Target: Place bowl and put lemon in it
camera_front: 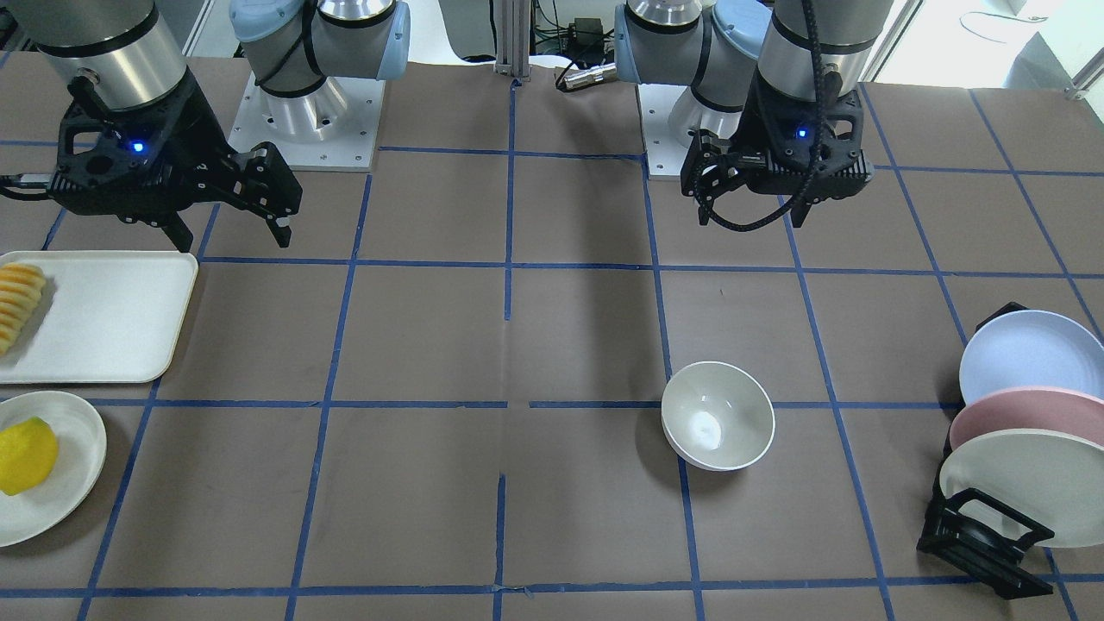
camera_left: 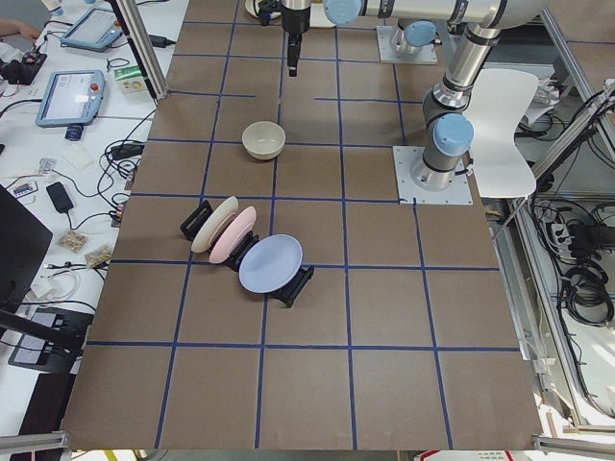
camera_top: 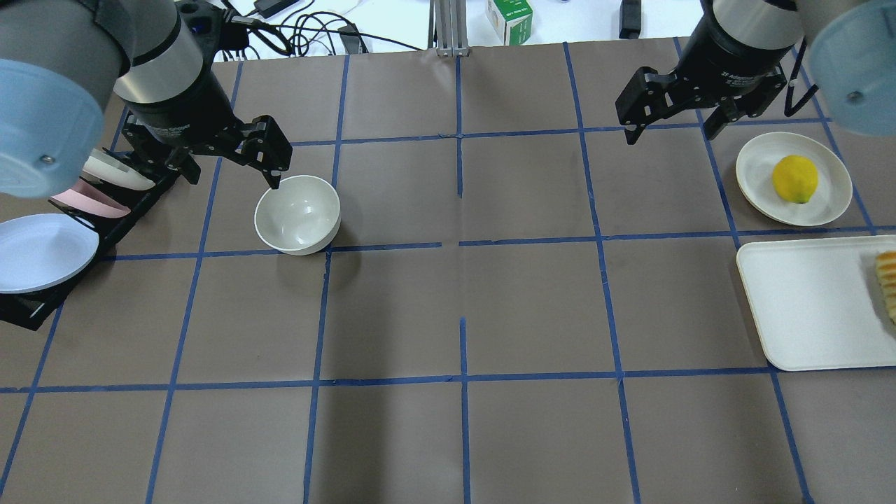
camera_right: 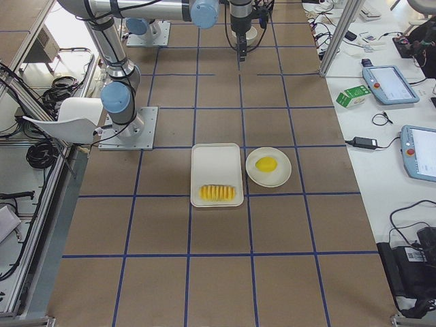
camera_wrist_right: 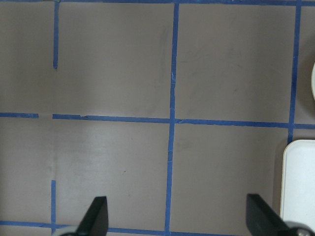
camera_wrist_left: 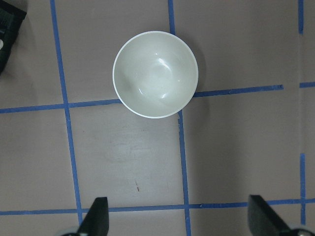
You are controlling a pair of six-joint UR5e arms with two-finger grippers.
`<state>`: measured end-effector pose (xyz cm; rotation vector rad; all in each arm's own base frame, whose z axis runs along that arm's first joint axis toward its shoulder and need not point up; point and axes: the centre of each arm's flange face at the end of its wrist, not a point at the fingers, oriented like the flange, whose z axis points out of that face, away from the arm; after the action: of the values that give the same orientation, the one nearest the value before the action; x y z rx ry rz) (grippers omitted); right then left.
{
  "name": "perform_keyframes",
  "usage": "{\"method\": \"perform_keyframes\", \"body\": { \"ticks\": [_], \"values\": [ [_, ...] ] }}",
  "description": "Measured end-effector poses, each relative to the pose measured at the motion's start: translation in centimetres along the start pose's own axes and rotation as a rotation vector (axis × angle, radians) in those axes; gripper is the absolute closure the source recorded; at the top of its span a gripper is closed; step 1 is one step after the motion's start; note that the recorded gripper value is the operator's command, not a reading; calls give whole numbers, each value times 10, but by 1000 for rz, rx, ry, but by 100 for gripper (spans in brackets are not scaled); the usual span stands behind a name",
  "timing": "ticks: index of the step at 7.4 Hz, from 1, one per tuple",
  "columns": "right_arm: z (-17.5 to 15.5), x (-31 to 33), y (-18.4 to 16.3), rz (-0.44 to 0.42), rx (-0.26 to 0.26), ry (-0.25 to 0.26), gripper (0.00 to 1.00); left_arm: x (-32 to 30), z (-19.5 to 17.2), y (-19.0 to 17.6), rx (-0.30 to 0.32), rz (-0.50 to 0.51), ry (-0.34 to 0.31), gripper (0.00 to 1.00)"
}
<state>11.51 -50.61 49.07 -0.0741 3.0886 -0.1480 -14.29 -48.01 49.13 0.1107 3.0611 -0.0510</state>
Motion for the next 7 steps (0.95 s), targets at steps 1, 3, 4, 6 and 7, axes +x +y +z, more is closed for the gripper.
{"method": "perform_keyframes", "body": {
  "ticks": [1, 3, 4, 6, 7],
  "values": [
    [0, 0, 0, 0, 0, -1, 0, 0, 0, 0, -1, 0, 1, 0],
    [2, 0, -1, 0, -4, -1, 0, 1, 1, 0, -2, 1, 3, 0],
    [3, 2, -3, 2, -10, 3, 0, 1, 2, 0, -4, 1, 4, 0],
    [9, 32, -15, 34, -29, 61, 0, 1, 4, -1, -7, 1, 4, 0],
    [13, 71, -23, 80, -43, 89, 0, 1, 4, -2, -8, 0, 3, 0]
  ]
}}
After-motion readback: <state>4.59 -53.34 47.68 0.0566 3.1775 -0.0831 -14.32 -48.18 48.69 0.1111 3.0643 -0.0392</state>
